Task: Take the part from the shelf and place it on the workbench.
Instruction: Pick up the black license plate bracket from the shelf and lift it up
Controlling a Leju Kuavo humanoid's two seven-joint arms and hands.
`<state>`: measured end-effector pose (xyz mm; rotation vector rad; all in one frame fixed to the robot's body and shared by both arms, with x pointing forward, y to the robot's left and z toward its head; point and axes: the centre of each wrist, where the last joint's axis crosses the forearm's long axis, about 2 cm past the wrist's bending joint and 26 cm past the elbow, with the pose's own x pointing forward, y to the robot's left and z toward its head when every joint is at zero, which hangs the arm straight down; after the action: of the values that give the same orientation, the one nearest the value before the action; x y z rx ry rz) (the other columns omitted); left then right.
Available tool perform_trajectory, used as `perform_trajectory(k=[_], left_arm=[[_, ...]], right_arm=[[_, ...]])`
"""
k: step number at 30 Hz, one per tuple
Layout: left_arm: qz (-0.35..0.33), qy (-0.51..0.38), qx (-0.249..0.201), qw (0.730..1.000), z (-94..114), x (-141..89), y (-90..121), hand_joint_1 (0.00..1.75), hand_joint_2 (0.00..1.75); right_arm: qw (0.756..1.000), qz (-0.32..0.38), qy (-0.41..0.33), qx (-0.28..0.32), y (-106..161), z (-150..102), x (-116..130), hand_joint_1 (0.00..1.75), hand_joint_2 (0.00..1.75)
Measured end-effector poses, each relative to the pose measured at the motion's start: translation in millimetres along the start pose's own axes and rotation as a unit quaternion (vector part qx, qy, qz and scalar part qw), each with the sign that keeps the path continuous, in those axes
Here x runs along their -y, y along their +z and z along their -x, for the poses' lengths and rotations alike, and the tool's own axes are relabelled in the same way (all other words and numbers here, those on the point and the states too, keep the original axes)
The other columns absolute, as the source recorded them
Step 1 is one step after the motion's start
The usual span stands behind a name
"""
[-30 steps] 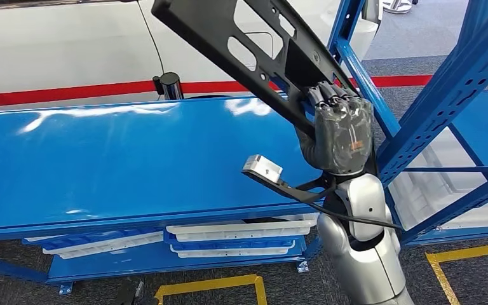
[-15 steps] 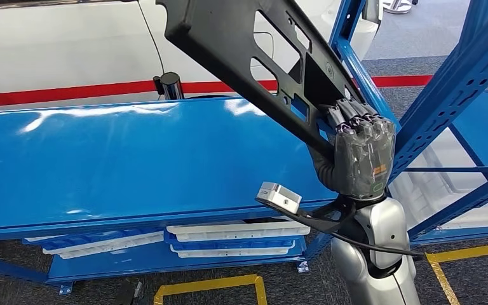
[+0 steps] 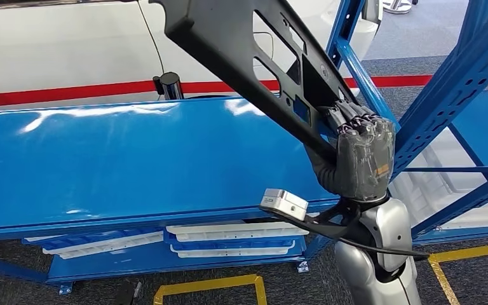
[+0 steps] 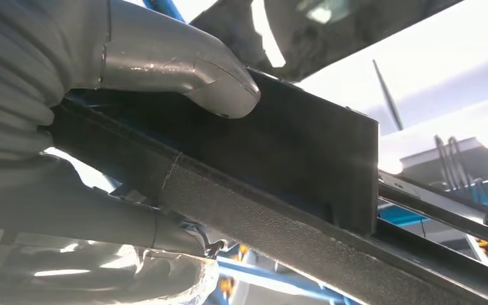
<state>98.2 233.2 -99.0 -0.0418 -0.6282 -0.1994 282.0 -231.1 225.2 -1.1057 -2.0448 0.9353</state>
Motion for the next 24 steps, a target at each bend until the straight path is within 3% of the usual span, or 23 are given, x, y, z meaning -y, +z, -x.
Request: perform_trajectory(k=[9, 24], left_arm=[[0.004, -0.007, -0.025, 1.0, 1, -1, 0, 0.0, 1.75], [0.007, -0.03, -0.047, 0.998, -2, -4, -1, 0.0, 1.75]], right_arm=[[0.973, -0.001, -0.231, 0.028, 8, -3, 13, 1.54, 1.75], [0.976, -0.042, -0.214, 0.001, 26, 17, 19, 1.54, 1.75]])
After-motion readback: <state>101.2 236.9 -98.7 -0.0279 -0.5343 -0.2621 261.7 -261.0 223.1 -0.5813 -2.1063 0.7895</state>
